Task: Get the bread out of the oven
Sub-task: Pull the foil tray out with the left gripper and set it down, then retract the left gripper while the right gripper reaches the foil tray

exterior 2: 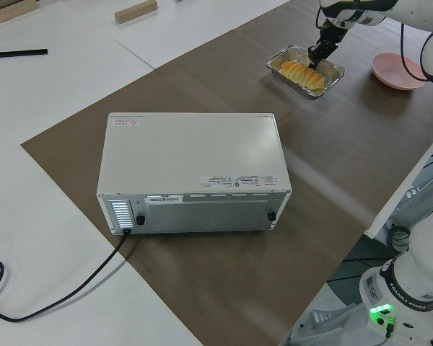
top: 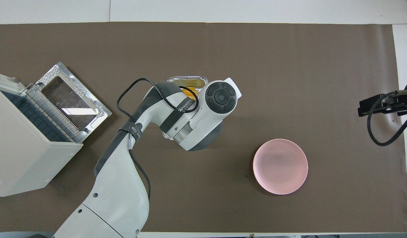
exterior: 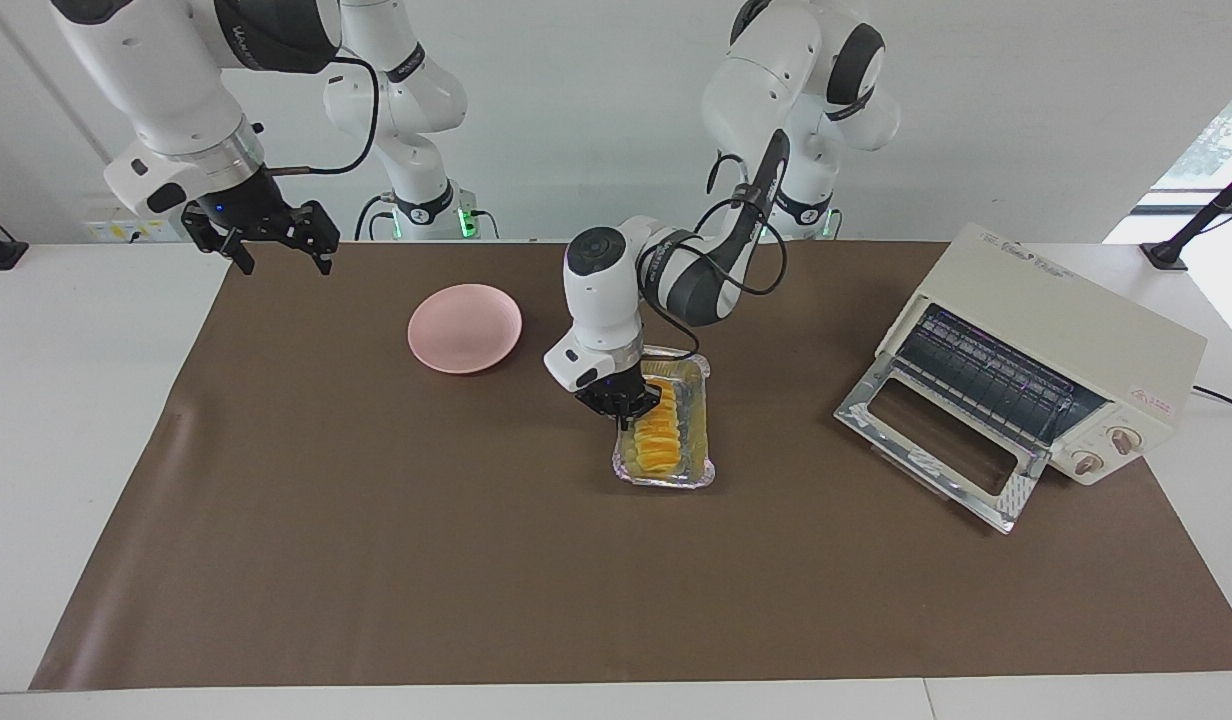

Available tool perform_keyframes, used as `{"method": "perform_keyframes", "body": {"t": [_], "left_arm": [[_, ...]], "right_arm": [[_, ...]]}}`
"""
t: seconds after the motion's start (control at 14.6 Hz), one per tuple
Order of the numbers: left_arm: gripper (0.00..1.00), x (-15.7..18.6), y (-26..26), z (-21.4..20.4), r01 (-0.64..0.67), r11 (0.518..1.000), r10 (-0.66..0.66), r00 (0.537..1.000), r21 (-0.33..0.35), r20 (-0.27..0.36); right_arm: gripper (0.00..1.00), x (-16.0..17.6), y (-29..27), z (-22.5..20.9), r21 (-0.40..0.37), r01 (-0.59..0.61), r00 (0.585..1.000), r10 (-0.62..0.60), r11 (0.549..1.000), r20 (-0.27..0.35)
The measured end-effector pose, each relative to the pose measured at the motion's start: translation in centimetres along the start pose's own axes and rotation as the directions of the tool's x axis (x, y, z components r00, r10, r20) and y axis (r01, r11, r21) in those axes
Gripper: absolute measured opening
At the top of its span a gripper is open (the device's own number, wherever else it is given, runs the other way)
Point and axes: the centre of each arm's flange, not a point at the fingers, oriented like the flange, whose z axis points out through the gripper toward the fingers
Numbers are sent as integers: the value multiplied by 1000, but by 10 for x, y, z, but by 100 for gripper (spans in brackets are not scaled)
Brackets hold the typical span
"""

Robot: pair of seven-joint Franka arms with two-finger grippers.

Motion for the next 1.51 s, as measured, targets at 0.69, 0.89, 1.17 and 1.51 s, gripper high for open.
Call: {"method": "perform_keyframes", "body": {"t": [0.69,0.89,1.17,1.51], "left_arm": [[98,40,-50,-113,144,989,-143,989,-41,32],[100,44,-163,-184,279,960,-277,958,-17,68],[100,37,-276,-212,358,934,-357,928,5,112],[100,3,-366,-239,344,939,-342,921,19,186]], "right_arm": [[100,0,0,0,0,0,1000,0,1000,0],[100,0,0,0,0,0,1000,0,1000,0],[100,1,-5,0,0,11,1000,-11,1000,-5],[100,5,-69,11,-6,116,992,-116,993,-41]]}}
